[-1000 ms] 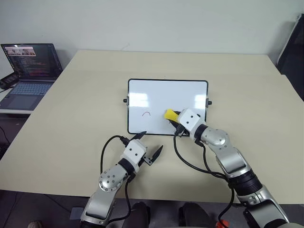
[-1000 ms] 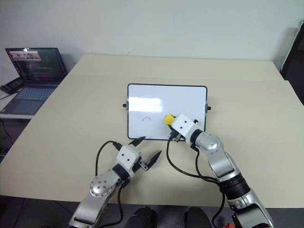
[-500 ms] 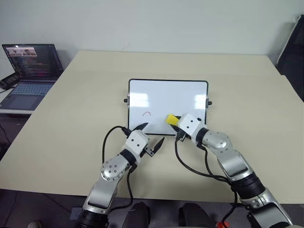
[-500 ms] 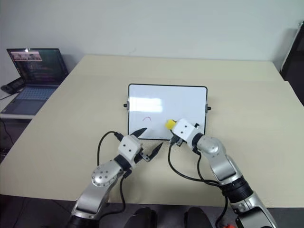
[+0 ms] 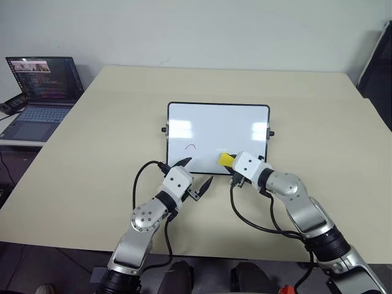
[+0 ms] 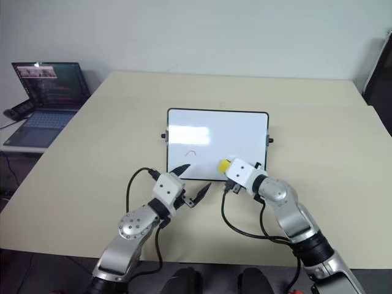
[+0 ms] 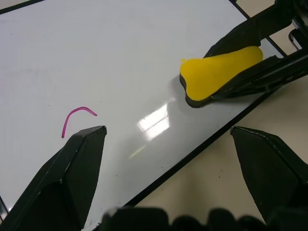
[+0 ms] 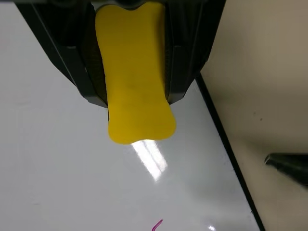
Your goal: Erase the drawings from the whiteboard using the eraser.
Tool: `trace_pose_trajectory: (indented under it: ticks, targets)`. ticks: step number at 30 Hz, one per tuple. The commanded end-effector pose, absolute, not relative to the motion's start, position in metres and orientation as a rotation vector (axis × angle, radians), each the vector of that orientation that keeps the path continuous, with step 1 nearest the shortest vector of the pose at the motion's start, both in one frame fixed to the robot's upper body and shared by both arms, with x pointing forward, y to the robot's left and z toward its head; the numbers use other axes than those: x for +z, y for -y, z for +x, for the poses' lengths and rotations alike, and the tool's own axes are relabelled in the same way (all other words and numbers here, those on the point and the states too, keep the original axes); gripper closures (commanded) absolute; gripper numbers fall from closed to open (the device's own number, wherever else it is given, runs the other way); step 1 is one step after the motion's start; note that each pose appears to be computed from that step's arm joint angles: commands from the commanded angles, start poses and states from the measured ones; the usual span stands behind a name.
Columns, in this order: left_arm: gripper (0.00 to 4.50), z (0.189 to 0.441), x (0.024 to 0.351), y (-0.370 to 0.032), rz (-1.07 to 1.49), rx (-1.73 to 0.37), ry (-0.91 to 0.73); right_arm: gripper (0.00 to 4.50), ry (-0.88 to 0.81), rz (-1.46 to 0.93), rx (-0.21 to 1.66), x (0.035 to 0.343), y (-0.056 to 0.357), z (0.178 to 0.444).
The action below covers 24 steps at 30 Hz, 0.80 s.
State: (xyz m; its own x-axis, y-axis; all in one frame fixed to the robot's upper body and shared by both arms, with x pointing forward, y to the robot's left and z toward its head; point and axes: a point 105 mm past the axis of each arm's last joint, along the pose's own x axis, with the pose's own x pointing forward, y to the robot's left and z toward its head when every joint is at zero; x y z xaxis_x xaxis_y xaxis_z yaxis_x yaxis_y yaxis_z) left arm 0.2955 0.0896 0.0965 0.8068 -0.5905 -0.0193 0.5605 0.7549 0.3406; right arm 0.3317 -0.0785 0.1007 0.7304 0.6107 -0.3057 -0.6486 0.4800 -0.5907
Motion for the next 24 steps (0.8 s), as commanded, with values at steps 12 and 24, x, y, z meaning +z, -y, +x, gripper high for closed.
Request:
trace_pose_trajectory:
  ticks: [12,24]
  targets:
    - [0.0,0.291,0.11,-0.081,0.327,-0.649,0.14,3.23,-0.218,-0.76,0.632,0.084,0.135,0.33]
    - [0.0,0.292,0.108,-0.076,0.323,-0.674,0.141,3.23,0.096,-0.64,0.682,0.137,0.088,0.331]
